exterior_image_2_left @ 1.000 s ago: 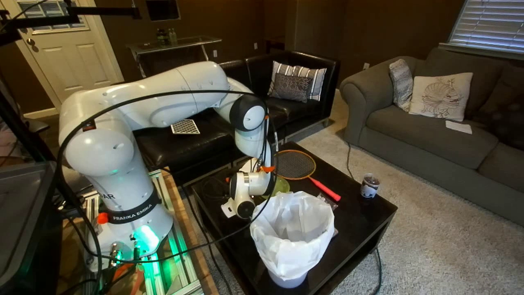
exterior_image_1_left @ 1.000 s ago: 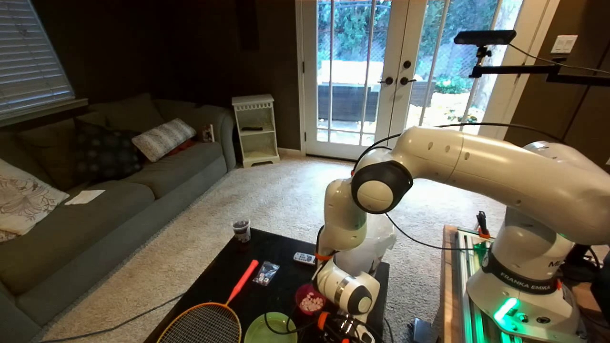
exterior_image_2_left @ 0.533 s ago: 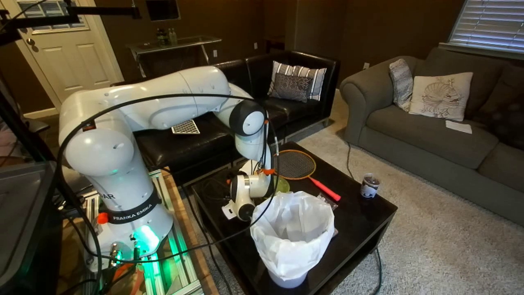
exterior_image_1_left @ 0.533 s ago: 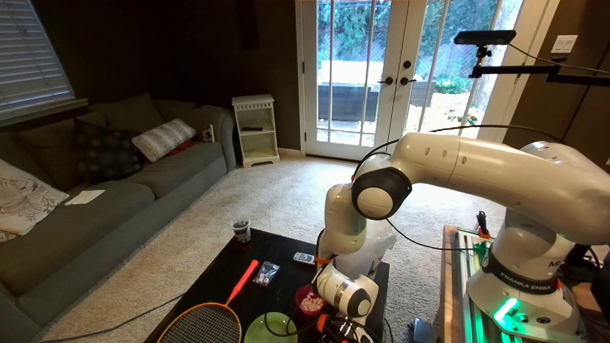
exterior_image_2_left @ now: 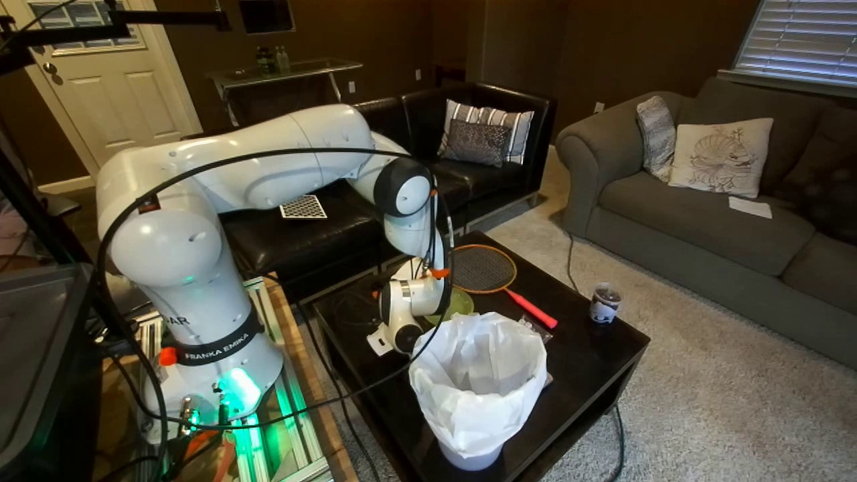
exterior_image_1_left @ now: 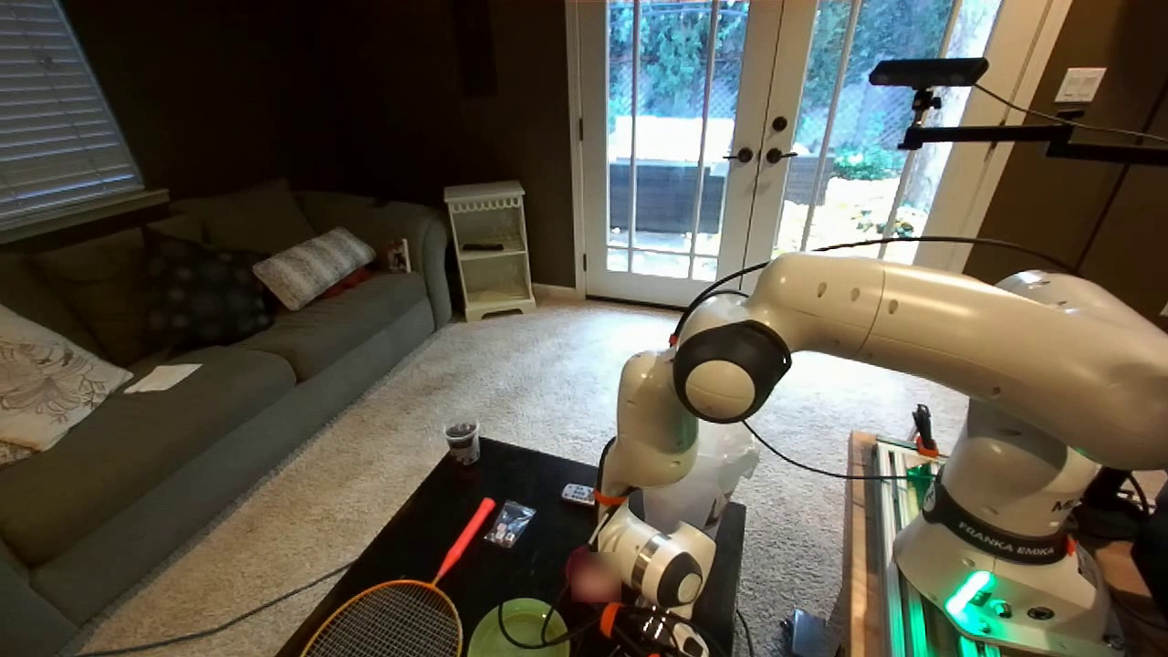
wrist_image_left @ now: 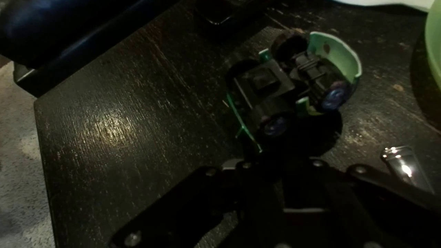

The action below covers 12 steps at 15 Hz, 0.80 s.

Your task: Pick up the green object and put it back down

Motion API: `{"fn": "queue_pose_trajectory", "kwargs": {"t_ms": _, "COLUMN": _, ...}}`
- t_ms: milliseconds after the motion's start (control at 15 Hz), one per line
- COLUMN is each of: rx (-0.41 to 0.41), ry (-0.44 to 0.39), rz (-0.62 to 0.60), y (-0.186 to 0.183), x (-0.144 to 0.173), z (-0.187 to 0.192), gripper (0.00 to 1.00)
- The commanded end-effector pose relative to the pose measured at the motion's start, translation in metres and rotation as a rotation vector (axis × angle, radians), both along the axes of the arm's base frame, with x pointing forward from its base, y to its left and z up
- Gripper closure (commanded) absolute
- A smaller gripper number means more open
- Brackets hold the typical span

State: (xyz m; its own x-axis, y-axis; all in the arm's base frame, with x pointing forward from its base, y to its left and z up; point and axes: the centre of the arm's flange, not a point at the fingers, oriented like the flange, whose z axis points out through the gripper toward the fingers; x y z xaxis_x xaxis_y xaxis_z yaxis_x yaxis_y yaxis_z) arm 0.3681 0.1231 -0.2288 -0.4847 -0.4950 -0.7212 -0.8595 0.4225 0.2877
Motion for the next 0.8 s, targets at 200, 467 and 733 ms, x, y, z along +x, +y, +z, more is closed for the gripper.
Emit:
{"fn": "queue_pose_trajectory", "kwargs": {"t_ms": 200, "rx": -0.104, "ry": 0.001, "rz": 0.082, "y": 0.0097, "x": 0.0076, "z": 0.0189, "gripper": 1.0}}
{"fn": "queue_pose_trajectory", "kwargs": {"t_ms": 467, "rx": -0.097, "ry": 0.0, "rz": 0.102, "y": 0.0084, "x": 0.0102, "z": 0.0168, "gripper": 0.72}}
{"fn": "queue_pose_trajectory", "kwargs": {"t_ms": 733, "rx": -0.079, "ry": -0.002, "rz": 0.109, "y": 0.0046, "x": 0.0092, "z": 0.0133, "gripper": 0.46}}
